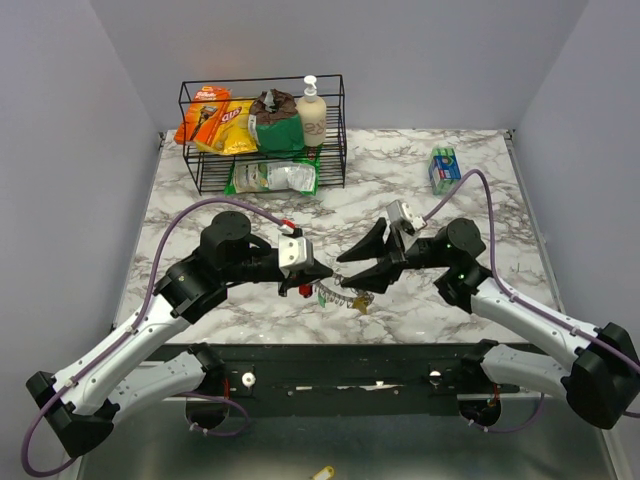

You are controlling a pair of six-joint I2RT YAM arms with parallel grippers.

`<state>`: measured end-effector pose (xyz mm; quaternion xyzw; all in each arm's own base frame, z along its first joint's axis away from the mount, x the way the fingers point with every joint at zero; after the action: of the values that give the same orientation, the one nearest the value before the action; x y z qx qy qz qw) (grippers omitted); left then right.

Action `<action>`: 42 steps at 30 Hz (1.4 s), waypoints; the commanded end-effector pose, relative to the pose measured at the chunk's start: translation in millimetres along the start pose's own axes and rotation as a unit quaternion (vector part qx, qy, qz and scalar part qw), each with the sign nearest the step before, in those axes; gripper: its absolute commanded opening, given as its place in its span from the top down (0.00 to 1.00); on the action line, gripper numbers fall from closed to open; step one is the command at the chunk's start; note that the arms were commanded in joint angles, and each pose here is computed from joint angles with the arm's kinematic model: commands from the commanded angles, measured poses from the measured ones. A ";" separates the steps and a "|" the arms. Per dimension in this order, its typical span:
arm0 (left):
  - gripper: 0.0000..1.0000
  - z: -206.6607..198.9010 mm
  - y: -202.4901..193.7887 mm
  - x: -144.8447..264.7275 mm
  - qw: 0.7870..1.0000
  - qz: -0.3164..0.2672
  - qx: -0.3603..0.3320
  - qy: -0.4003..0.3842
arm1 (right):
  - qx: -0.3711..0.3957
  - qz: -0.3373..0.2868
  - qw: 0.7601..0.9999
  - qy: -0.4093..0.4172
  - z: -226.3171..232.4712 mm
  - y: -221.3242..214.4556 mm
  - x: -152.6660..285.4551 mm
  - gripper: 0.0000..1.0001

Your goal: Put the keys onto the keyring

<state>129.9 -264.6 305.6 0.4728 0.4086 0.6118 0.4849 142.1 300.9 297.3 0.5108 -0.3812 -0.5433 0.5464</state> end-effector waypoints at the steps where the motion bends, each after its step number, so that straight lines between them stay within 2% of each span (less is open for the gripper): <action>1: 1.00 3.0 29.8 2.9 0.999 -0.040 -0.028 -0.003 | 0.021 -0.010 0.999 0.029 8.8 15.2 -4.9 0.41; 10: 1.00 0.5 32.9 0.6 0.998 -0.052 -0.024 -0.013 | 0.017 -0.013 0.999 0.031 9.9 16.1 -5.2 0.64; 11: 1.00 0.2 33.5 0.4 0.998 -0.054 -0.022 -0.014 | 0.015 -0.012 0.999 0.031 9.4 14.9 -5.1 0.70; 16: 1.00 -0.3 36.7 -0.1 0.998 -0.062 -0.022 -0.016 | 0.016 -0.010 0.999 0.033 10.1 14.9 -5.0 0.86; 17: 1.00 -0.3 37.1 0.3 0.998 -0.062 -0.023 -0.016 | 0.016 -0.009 0.999 0.033 9.8 14.0 -5.0 0.94; 19: 1.00 -0.1 37.0 -0.1 0.998 -0.062 -0.022 -0.016 | 0.019 -0.009 0.999 0.034 10.3 14.2 -4.7 0.99; 30: 1.00 4.4 35.2 0.4 0.999 -0.051 -0.018 -0.004 | 0.025 -0.008 0.999 0.035 11.6 14.6 -4.1 0.99; 33: 0.89 8.0 29.4 -0.6 0.999 -0.034 -0.006 0.004 | 0.026 -0.009 0.999 0.029 10.1 15.2 -3.9 0.99; 34: 0.76 7.6 26.5 -0.8 1.000 -0.027 0.000 0.003 | 0.028 -0.011 0.999 0.027 9.9 16.1 -3.7 0.99; 37: 0.65 9.1 25.0 -1.7 1.000 -0.017 0.007 0.003 | 0.026 -0.011 0.999 0.020 7.6 16.5 -4.0 0.99; 42: 0.63 14.3 23.3 -4.1 1.000 -0.007 0.010 0.009 | 0.026 -0.012 0.999 0.016 6.3 16.6 -4.1 0.99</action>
<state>133.6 -272.5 323.1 0.4786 0.4207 0.5980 0.4862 138.4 301.6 296.0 0.5135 -0.3723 -0.5344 0.5586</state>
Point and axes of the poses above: each gripper's point midway between its finger pads, its own x axis back along the fingers, its own z axis along the line the jaws close on, y = z × x, the point moved 1 cm from there along x, back along the fingers, and after that the axes turned 6 degrees about -x, right-handed, at the moved point
